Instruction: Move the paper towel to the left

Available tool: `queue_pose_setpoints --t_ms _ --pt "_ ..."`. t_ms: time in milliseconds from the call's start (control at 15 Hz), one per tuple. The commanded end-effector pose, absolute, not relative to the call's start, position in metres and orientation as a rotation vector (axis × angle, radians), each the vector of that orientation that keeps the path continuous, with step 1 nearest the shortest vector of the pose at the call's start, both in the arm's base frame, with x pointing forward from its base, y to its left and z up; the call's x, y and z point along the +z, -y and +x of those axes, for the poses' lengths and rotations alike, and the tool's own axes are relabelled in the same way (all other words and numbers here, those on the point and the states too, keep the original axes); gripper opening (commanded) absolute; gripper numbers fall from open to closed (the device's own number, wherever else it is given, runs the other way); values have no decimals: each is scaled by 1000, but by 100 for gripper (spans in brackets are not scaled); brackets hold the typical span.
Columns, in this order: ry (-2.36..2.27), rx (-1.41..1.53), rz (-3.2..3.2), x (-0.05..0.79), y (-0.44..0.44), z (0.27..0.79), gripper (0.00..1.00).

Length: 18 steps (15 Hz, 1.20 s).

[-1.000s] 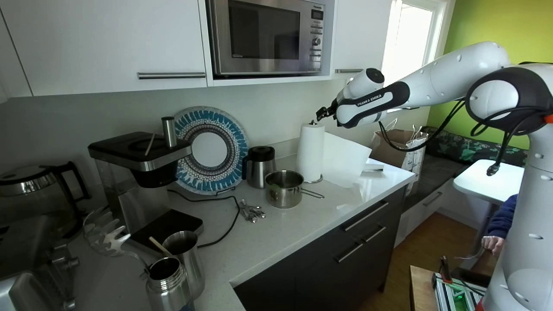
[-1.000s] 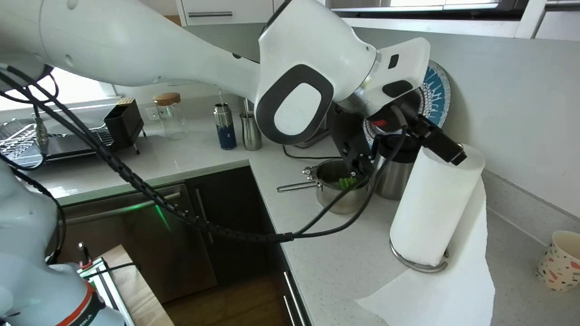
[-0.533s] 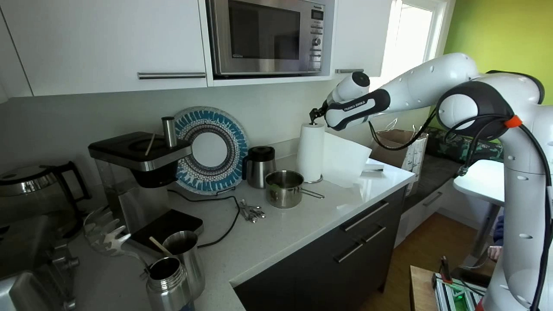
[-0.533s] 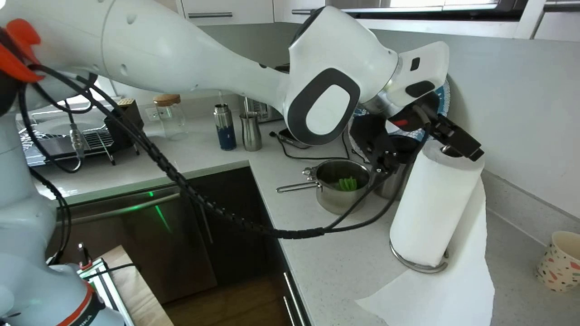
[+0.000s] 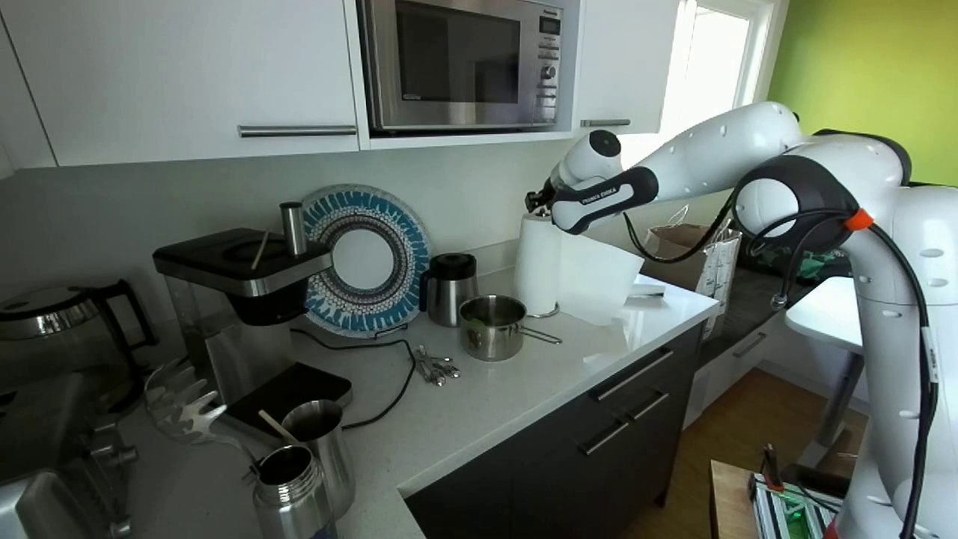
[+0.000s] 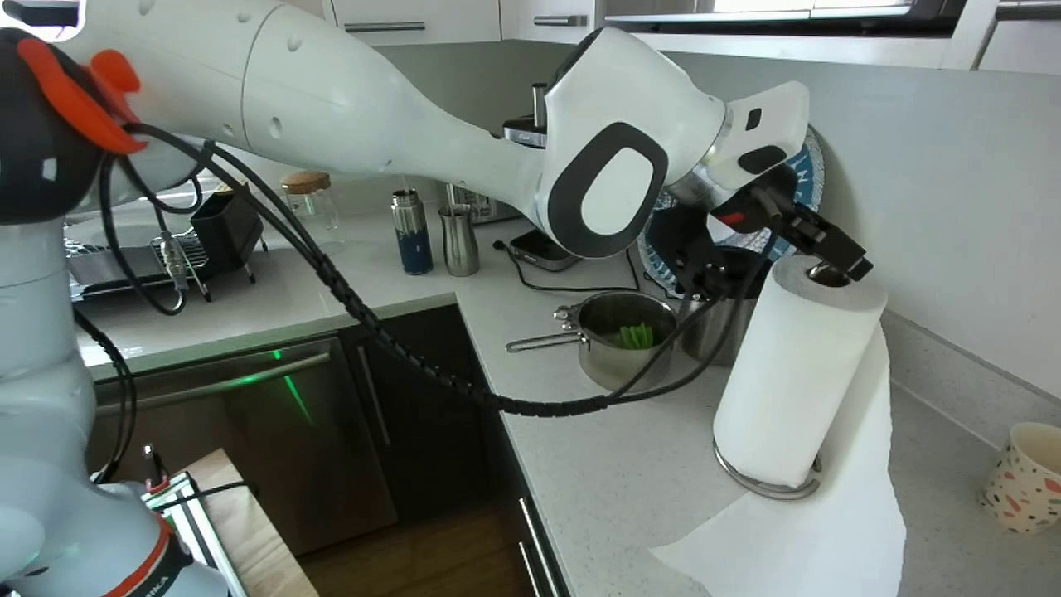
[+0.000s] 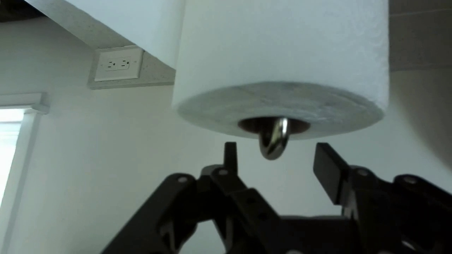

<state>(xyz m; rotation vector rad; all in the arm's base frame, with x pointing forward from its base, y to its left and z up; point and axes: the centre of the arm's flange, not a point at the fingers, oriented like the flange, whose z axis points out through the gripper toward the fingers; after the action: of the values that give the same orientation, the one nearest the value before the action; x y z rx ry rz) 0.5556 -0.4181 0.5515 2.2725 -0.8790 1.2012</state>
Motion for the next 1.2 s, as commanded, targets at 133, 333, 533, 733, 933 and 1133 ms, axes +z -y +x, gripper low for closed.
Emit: queue_pose_setpoints --t_ms 133,333,533,733,933,1133 --pt "919 1188 2235 553 390 555 28" --pt "978 1165 2224 551 390 548 22" --pt "1041 1136 2209 550 391 540 49" --pt "1080 1128 2205 549 389 535 70" --pt "1086 1142 2204 545 388 538 33" --pt "1087 1147 2202 543 390 541 11"
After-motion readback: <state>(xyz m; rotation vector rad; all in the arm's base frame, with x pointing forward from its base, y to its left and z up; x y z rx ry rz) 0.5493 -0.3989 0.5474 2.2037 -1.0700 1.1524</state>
